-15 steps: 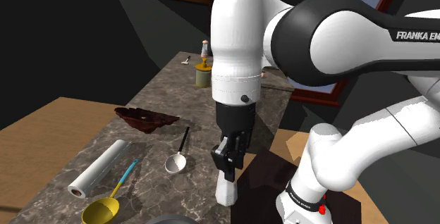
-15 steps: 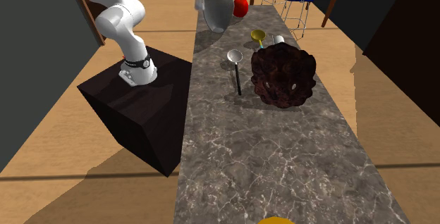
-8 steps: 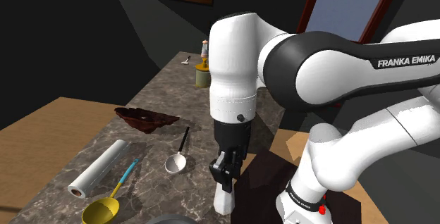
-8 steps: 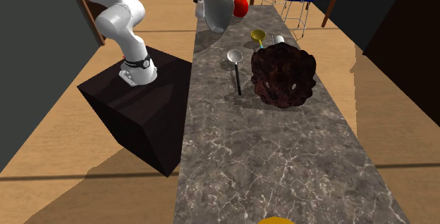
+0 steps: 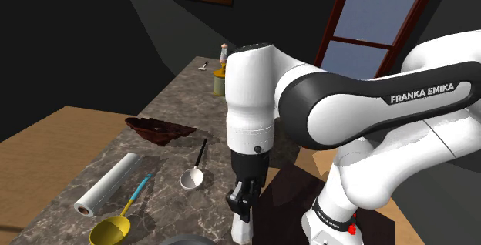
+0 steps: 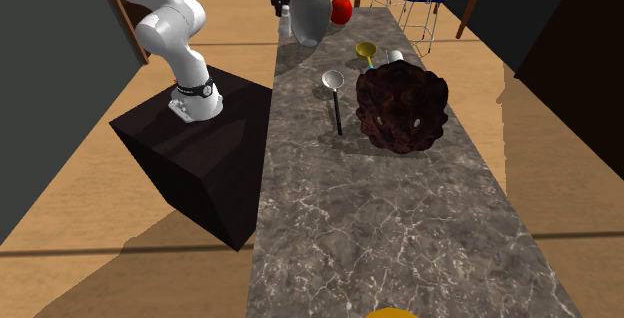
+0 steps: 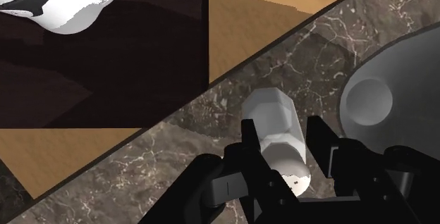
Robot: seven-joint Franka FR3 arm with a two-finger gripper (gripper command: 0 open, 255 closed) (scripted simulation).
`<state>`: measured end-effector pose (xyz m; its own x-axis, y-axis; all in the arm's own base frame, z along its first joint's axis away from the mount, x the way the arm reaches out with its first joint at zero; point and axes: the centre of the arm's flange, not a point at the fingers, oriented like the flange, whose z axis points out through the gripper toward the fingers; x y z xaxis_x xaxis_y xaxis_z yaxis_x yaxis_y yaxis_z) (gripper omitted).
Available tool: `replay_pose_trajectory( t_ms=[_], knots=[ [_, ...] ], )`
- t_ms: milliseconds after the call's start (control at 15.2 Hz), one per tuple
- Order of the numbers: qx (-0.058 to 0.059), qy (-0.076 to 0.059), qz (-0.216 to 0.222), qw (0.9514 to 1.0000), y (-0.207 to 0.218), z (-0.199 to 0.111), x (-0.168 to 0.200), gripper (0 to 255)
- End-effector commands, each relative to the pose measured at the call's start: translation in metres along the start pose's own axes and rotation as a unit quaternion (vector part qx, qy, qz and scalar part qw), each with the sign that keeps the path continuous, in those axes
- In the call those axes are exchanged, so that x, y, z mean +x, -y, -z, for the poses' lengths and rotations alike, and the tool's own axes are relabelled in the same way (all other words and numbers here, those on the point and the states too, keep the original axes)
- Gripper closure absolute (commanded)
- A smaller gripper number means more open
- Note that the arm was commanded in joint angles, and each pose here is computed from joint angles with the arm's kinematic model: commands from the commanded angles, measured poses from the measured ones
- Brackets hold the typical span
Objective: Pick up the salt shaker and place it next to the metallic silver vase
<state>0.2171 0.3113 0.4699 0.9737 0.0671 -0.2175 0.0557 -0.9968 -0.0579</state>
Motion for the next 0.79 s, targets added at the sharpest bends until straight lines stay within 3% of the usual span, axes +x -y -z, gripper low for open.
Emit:
replay_pose_trajectory(
  t_ms=[0,726],
  knots=[
    [0.0,0.0,0.0,1.0,-0.001,-0.01,0.002,255],
    [0.0,0.0,0.0,1.0,-0.004,-0.067,0.014,255]
  ],
)
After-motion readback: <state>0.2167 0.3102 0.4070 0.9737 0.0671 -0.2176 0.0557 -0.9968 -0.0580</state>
